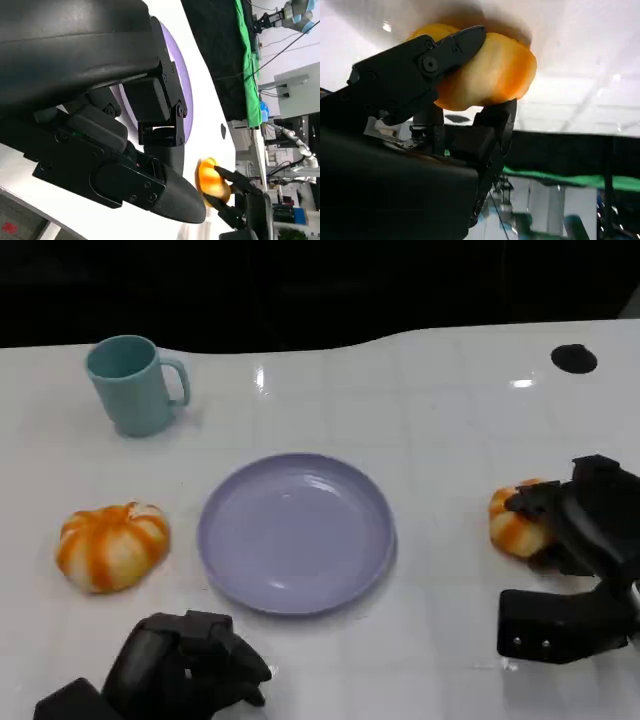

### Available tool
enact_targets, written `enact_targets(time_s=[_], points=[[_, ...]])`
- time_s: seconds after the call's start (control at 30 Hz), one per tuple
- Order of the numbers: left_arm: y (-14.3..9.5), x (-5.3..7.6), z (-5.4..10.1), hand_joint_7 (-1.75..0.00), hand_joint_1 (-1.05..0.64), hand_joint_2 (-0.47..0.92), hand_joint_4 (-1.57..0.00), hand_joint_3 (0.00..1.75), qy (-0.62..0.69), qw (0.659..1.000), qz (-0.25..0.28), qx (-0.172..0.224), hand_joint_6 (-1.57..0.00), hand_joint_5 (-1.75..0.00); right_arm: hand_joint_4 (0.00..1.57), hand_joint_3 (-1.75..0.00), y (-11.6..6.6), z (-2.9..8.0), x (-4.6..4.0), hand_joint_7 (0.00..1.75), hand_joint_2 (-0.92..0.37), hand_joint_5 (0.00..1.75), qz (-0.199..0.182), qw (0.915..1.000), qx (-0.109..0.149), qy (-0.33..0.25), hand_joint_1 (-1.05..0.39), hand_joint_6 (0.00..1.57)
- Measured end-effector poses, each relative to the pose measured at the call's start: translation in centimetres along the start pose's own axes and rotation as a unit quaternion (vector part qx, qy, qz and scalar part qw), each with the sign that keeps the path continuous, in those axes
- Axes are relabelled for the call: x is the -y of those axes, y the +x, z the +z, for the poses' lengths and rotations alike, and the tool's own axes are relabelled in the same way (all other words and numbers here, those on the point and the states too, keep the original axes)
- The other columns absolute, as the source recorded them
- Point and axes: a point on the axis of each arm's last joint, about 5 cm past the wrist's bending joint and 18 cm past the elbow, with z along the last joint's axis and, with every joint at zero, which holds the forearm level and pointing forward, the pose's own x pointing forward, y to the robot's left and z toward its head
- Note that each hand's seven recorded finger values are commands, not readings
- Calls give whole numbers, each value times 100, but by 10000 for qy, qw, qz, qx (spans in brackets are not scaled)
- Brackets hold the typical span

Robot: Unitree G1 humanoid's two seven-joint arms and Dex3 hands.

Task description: Grasp the bread from the table and place it into the plate.

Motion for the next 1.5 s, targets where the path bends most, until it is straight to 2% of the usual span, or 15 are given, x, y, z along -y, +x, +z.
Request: enact_targets(time_s=[0.07,0.17,0.33,0.37,0.4,0.43,0.5,0.53,0.67,1.07,1.33,1.5], points=[[0,0,0,-72,-105,90,-118,0,-1,10000,1,1,-129,-105,93,0,-2,13,1,114,-83,175,-123,9999,63,95,0,102],[1,0,0,-72,-105,90,-118,0,-6,10000,5,5,-129,-104,97,-2,-1,60,11,129,-83,175,-422,9984,274,260,4,99],[3,0,0,-72,-105,91,-117,0,-1,10000,-1,1,-129,-104,102,-4,42,157,88,137,-83,174,-863,9918,725,610,9,99],[3,1,0,-72,-105,91,-117,0,1,10000,-4,-1,-129,-104,104,-18,51,184,107,136,-76,173,-942,9898,810,699,10,100],[4,1,-1,-72,-105,90,-117,0,3,10000,-6,-2,-129,-104,107,-82,55,210,125,133,-41,171,-1003,9878,880,803,14,102],[4,1,-1,-72,-105,90,-117,0,3,10000,-5,-4,-129,-104,108,-111,59,238,143,132,-25,169,-1050,9856,935,938,15,104],[5,1,-1,-71,-105,90,-117,0,2,10000,-6,-4,-129,-104,111,-139,76,303,185,131,-10,168,-1136,9802,1089,1202,16,106],[5,1,-1,-71,-105,90,-117,0,2,10000,-6,-3,-129,-104,111,-143,90,344,205,131,-8,168,-1195,9767,1185,1335,15,106],[10,3,1,-71,-105,90,-117,0,0,10000,-10,4,-129,-104,109,-152,132,502,239,142,-5,172,-1237,9663,1484,1702,11,101],[20,11,1,-71,-105,90,-117,0,-5,10000,-12,12,-130,-104,105,-154,284,970,227,158,-11,175,-1049,9442,2053,2351,1,91],[18,13,-10,-72,-105,91,-117,0,-18,10000,0,-23,-129,-104,106,-148,355,1221,162,174,-12,175,-798,9379,2337,2437,0,83],[26,28,-11,-72,-105,90,-117,0,-30,10000,15,-17,-130,-104,103,-144,362,1327,82,172,-17,175,-704,9365,2339,2517,-4,79]])
